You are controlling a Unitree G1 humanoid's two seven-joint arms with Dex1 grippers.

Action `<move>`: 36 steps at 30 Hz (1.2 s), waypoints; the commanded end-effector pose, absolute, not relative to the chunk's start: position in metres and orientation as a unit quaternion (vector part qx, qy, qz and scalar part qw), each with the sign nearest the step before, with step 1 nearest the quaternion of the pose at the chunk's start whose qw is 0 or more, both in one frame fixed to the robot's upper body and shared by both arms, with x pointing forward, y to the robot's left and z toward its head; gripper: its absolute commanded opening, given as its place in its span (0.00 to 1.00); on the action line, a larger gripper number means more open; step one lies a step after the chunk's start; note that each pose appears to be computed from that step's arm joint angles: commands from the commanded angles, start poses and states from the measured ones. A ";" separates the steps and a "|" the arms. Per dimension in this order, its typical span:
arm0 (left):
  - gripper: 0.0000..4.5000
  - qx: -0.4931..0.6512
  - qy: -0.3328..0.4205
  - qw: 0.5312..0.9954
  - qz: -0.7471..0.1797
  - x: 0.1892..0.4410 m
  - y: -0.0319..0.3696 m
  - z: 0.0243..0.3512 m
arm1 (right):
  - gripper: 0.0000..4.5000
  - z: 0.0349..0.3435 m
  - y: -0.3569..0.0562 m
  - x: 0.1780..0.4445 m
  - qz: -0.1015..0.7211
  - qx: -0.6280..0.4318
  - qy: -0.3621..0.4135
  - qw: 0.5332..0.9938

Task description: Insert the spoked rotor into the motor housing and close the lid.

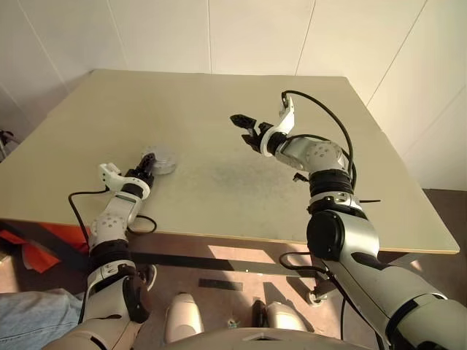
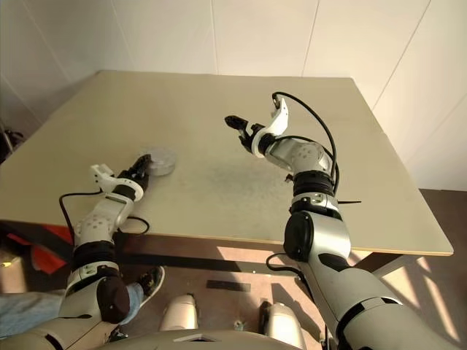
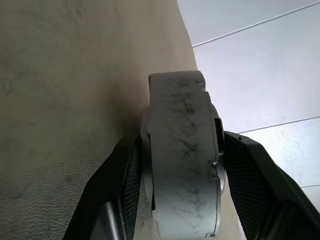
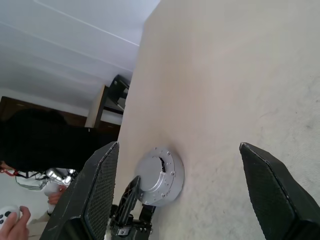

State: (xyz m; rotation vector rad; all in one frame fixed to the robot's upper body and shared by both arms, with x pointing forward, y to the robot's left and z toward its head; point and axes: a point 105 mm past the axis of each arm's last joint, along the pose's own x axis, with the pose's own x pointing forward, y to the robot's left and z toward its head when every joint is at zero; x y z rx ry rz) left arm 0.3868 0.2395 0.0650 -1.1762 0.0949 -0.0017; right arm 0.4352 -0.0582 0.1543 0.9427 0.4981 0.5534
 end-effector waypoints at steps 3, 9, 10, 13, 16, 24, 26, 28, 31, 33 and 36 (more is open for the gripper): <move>0.84 -0.523 -0.012 0.852 0.009 0.388 0.270 0.094 | 0.97 0.158 -0.054 0.435 0.267 0.437 0.236 0.826; 0.91 -0.502 -0.048 0.863 0.031 0.381 0.303 0.107 | 0.97 0.151 -0.052 0.435 0.270 0.421 0.246 0.830; 0.91 -0.491 -0.051 0.869 0.029 0.380 0.305 0.110 | 0.97 0.151 -0.053 0.435 0.274 0.409 0.241 0.837; 0.91 -0.432 -0.058 0.900 -0.009 0.379 0.296 0.125 | 0.97 0.155 -0.059 0.435 0.299 0.307 0.187 0.884; 0.91 -0.330 -0.043 0.938 -0.096 0.379 0.257 0.136 | 0.97 0.150 -0.073 0.426 0.326 0.138 0.119 0.928; 0.91 -0.126 0.048 0.941 -0.311 0.358 0.161 0.123 | 0.97 0.122 -0.127 0.387 0.404 -0.028 0.124 0.906; 0.91 -0.096 0.060 0.940 -0.321 0.359 0.154 0.115 | 0.97 0.116 -0.137 0.387 0.392 -0.049 0.130 0.909; 0.91 -0.085 0.067 0.939 -0.325 0.360 0.149 0.110 | 0.97 0.112 -0.144 0.390 0.374 -0.056 0.135 0.916; 0.91 -0.075 0.073 0.939 -0.326 0.360 0.147 0.104 | 0.97 0.109 -0.148 0.394 0.357 -0.062 0.134 0.922; 0.91 -0.079 0.072 0.939 -0.326 0.361 0.148 0.103 | 0.97 0.109 -0.147 0.394 0.355 -0.062 0.132 0.923; 0.91 -0.082 0.070 0.940 -0.325 0.361 0.147 0.103 | 0.97 0.109 -0.144 0.393 0.361 -0.060 0.129 0.922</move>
